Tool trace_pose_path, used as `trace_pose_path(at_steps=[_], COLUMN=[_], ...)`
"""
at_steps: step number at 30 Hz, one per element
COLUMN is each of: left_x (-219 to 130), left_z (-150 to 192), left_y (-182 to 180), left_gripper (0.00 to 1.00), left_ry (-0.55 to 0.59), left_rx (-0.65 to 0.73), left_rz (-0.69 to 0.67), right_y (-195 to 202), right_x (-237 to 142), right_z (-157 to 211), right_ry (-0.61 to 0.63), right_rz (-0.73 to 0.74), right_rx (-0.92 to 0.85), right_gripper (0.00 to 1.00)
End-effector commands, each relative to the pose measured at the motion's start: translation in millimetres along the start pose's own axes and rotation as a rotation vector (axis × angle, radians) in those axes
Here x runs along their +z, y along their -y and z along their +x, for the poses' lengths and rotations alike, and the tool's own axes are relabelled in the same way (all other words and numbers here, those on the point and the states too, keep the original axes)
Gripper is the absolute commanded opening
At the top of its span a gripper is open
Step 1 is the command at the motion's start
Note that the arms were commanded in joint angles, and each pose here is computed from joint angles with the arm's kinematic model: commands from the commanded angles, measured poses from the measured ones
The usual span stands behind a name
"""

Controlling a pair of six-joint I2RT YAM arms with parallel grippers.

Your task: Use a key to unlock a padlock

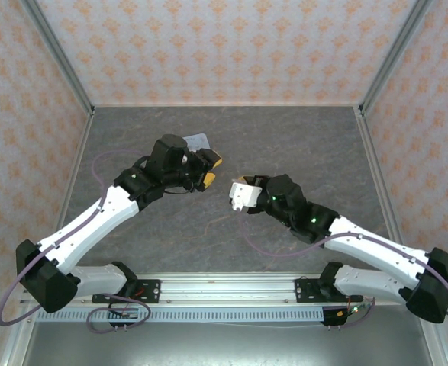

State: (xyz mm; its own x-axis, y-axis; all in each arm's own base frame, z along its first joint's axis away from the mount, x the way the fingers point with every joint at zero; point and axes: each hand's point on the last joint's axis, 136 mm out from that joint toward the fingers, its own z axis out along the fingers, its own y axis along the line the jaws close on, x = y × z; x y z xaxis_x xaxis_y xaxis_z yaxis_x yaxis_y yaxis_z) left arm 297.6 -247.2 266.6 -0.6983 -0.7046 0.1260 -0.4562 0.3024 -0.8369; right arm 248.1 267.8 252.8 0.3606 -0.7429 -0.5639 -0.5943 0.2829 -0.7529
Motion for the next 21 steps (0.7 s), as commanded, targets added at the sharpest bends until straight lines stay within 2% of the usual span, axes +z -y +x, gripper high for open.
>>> trace_pose_path(at_steps=[1,16,21], left_x=[0.1,19.3,22.7], left_z=[7.4,24.3,25.4], left_y=[4.6,4.4,3.8], left_gripper=[0.53,0.42,0.34], left_ry=[-0.041,-0.121,-0.124], left_rx=[-0.071,-0.1,-0.095], left_rz=[0.036,0.035,0.02], right_y=[21.0,23.7,23.7], right_x=[1.3,4.9,4.0], right_z=[-18.8,-42.9,-44.5], right_ry=[0.034,0.122,0.13], right_rz=[0.07,0.066,0.063], right_rx=[-0.068,-0.048,-0.041], right_gripper=[0.0,0.0,0.0])
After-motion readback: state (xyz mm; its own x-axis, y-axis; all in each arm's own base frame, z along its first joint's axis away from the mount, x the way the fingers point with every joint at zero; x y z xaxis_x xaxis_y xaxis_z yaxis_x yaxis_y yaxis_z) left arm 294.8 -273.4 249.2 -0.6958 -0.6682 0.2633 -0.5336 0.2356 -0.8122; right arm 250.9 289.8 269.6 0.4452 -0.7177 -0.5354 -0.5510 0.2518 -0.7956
